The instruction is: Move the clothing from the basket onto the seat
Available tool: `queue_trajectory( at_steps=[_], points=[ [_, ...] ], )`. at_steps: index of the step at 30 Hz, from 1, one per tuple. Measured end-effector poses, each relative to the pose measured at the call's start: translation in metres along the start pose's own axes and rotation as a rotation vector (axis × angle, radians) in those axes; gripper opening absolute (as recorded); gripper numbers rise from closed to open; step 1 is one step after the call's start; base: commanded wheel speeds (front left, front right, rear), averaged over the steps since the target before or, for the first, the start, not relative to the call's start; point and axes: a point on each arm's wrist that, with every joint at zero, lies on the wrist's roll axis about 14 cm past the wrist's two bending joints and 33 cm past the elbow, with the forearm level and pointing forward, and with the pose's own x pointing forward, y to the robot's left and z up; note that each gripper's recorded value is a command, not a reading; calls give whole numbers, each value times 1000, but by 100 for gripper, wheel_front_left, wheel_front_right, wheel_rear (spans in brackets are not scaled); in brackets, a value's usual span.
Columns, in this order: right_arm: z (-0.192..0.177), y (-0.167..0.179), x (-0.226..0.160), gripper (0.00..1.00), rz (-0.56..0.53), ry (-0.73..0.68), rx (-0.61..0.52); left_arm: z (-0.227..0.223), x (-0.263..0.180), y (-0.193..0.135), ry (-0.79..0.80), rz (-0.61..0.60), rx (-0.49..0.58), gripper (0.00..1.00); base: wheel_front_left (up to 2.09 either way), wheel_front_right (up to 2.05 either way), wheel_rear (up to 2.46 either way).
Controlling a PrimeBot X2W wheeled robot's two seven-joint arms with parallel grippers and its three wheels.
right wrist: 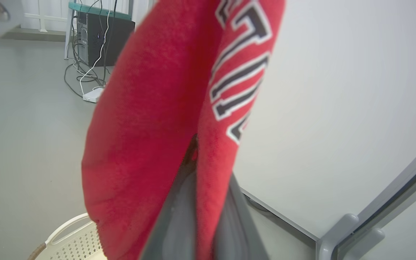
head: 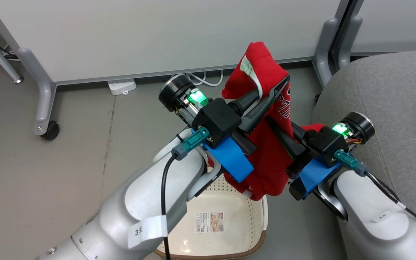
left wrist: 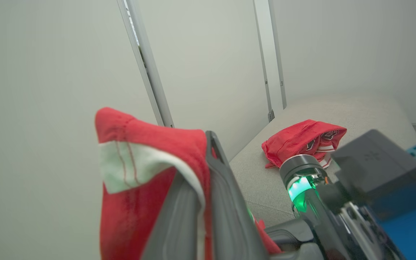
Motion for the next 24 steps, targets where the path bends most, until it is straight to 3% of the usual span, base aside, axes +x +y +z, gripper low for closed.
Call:
queue_trajectory(
  at_steps=[14,16,24],
  points=[
    [3,1,-1,0,1,-7,3,0,-1,0,4,0,5,0,0,0,0],
    [4,1,-1,0,1,-8,2,-2,-1,1,9,3,4,100,0,0,0],
    [3,-4,-3,0,-17,-9,11,-7,-2,2,19,6,-3,100,0,0,0]
  ],
)
